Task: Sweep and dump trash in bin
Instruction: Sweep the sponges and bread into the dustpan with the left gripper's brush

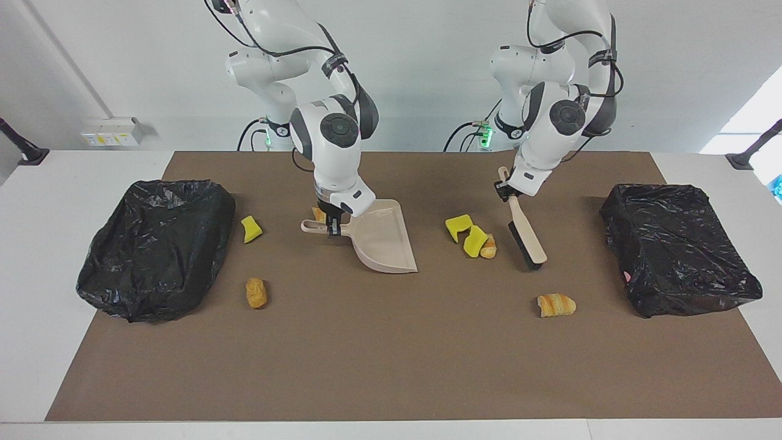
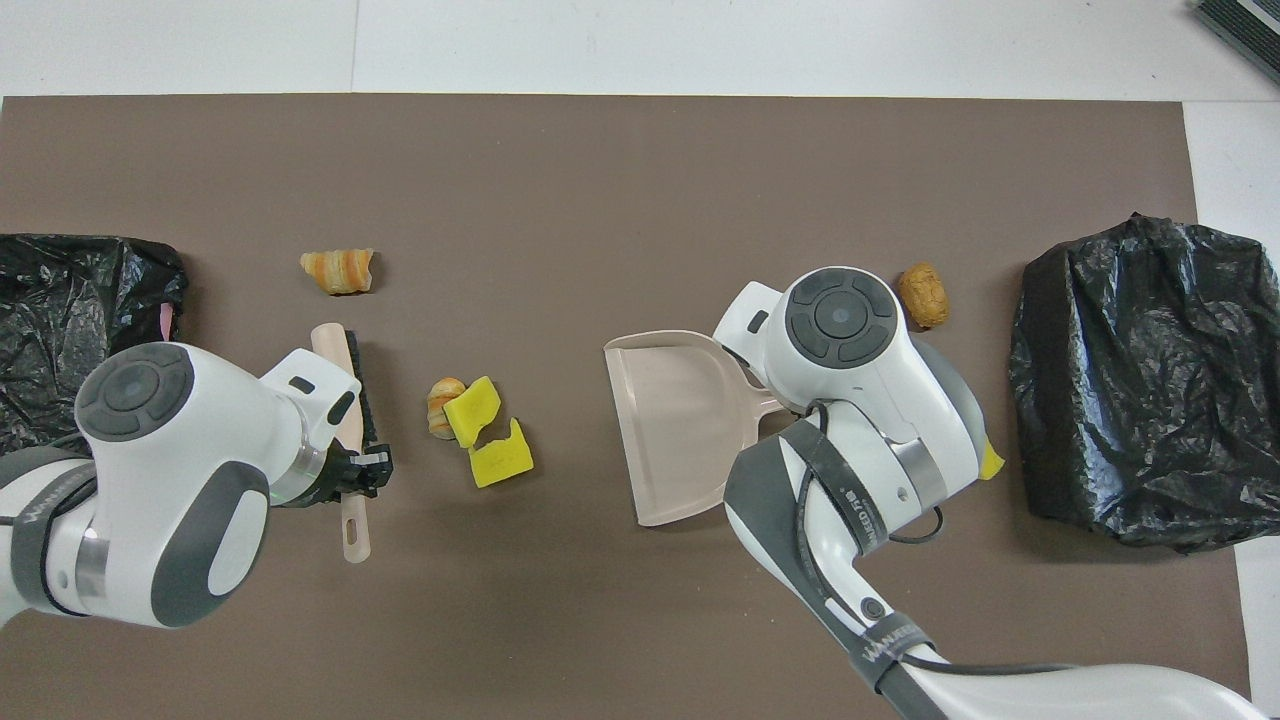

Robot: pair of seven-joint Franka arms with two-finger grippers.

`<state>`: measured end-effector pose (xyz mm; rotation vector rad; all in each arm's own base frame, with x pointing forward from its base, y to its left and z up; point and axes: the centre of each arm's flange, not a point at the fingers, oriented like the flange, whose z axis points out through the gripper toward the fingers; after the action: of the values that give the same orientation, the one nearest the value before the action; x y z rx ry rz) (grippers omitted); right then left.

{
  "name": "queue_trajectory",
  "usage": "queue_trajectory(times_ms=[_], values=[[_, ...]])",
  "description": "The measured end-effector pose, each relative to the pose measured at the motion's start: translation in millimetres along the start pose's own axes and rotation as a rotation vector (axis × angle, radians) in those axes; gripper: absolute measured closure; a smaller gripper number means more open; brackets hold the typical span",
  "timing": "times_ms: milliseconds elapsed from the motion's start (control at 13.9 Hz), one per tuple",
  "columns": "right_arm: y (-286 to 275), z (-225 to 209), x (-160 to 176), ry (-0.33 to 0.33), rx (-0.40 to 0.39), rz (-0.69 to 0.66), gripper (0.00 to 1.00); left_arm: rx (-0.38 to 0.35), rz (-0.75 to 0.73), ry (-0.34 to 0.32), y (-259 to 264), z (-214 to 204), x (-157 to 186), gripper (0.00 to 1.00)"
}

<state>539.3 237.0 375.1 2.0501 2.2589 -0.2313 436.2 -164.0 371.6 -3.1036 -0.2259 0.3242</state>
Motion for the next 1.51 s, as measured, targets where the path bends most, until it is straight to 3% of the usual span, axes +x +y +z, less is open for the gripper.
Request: queue_trajectory(times_ms=[359, 1221, 1509], values=[[-5, 0, 0, -0.006, 0.001, 0.028, 0.69, 0.008, 0.039, 0.013, 71, 17, -48, 0.74], [-6, 1, 0, -0.006, 0.002, 0.030, 0.69, -0.217, 0.006, 0.054, 165, 6, -113, 0.74], [-6, 1, 0, -0.006, 0.002, 0.030, 0.69, -0.241, -0.012, 0.047, 171, -1, -115, 0.74]])
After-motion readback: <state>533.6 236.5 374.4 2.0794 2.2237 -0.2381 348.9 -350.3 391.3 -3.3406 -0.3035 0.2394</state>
